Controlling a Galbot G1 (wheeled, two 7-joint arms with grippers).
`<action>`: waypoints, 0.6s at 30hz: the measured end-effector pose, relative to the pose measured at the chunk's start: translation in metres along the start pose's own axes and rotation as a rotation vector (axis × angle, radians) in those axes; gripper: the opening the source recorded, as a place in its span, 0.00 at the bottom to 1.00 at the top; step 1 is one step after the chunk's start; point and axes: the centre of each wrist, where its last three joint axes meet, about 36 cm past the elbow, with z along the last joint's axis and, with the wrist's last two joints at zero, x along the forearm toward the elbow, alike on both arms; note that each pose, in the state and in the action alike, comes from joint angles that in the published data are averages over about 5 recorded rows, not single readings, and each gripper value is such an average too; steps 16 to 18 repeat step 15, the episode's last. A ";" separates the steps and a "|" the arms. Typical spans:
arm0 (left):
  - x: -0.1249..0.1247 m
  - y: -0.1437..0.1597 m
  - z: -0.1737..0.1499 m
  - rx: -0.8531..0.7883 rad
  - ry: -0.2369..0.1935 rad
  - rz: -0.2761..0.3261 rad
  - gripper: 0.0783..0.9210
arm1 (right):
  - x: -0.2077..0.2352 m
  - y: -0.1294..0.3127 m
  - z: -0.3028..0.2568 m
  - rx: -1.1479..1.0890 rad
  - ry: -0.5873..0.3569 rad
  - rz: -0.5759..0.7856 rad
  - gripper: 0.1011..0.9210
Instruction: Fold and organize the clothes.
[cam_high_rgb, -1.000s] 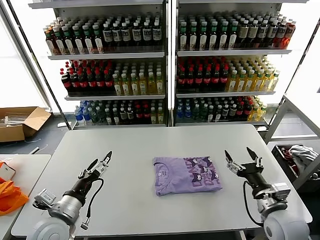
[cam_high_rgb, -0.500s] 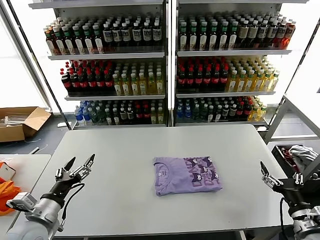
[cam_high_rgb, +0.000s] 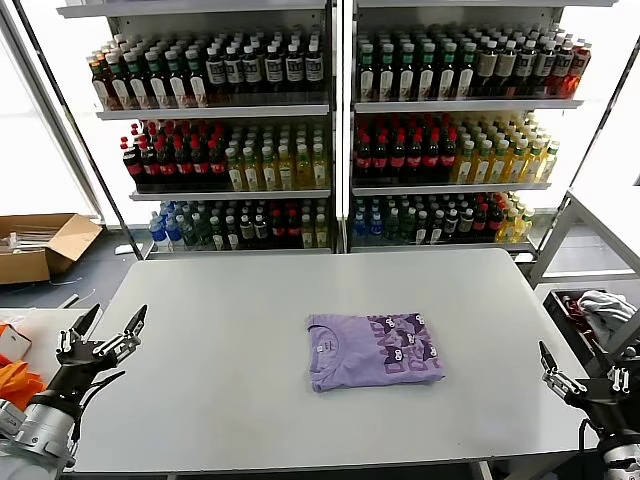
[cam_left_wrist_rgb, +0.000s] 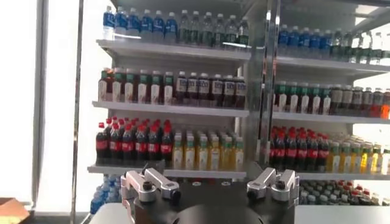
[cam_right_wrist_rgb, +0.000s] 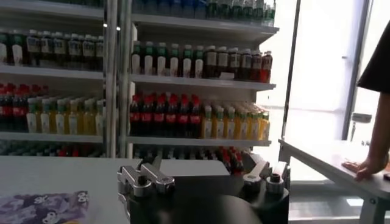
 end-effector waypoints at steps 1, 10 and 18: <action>0.002 0.001 0.000 -0.007 -0.002 -0.001 0.88 | 0.001 0.000 0.000 0.003 0.001 0.000 0.88; 0.015 0.003 -0.001 -0.036 -0.015 -0.009 0.88 | 0.010 0.004 0.000 0.029 -0.002 -0.005 0.88; 0.020 0.004 -0.001 -0.045 -0.020 -0.015 0.88 | 0.012 0.004 -0.003 0.039 -0.013 -0.003 0.88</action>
